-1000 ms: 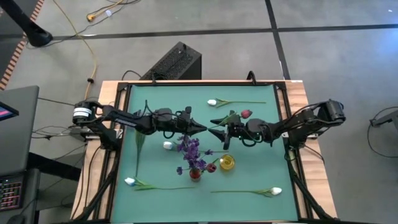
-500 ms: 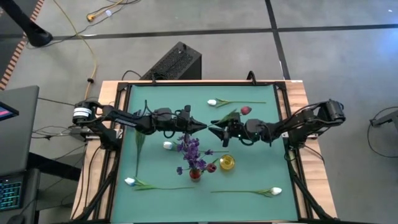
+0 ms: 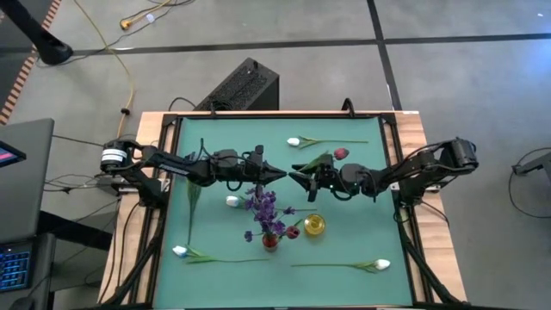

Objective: Sort flowers into vase by color
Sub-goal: Put the red flower into the red flower vase

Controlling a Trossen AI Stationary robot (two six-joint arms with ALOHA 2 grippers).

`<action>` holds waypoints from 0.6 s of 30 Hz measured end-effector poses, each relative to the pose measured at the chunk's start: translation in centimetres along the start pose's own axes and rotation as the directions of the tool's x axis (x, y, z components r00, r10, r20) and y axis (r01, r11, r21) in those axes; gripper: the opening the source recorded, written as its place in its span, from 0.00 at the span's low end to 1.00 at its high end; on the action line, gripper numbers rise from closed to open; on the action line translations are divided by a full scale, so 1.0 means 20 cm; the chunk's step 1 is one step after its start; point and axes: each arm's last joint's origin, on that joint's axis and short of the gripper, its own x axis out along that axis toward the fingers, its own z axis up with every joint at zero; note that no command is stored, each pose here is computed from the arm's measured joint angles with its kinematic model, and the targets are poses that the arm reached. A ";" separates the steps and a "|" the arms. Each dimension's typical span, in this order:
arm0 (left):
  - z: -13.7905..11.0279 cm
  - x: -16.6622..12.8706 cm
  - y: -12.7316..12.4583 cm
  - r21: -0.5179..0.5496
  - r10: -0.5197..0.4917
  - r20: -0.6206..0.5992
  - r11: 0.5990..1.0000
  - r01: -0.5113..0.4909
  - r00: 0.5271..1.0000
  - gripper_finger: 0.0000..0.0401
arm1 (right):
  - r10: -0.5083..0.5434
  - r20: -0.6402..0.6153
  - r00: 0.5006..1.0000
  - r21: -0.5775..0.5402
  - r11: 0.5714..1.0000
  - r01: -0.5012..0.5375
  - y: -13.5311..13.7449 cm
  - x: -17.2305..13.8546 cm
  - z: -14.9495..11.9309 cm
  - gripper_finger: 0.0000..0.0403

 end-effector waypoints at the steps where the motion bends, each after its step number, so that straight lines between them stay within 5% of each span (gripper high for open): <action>1: 0.00 0.00 0.00 0.000 0.002 0.000 1.000 -0.002 1.000 0.00 | 0.000 0.000 1.000 0.000 1.000 0.000 0.00 0.00 0.00 0.47; 12: -0.01 0.00 0.00 -0.001 0.015 -0.014 1.000 -0.015 1.000 0.00 | 0.010 0.003 1.000 -0.021 1.000 -0.010 0.01 0.00 0.00 0.09; 18: -0.01 0.00 0.01 0.009 0.040 -0.026 0.999 -0.040 0.999 0.06 | 0.031 0.009 0.999 -0.065 0.997 -0.031 0.03 -0.01 0.00 0.06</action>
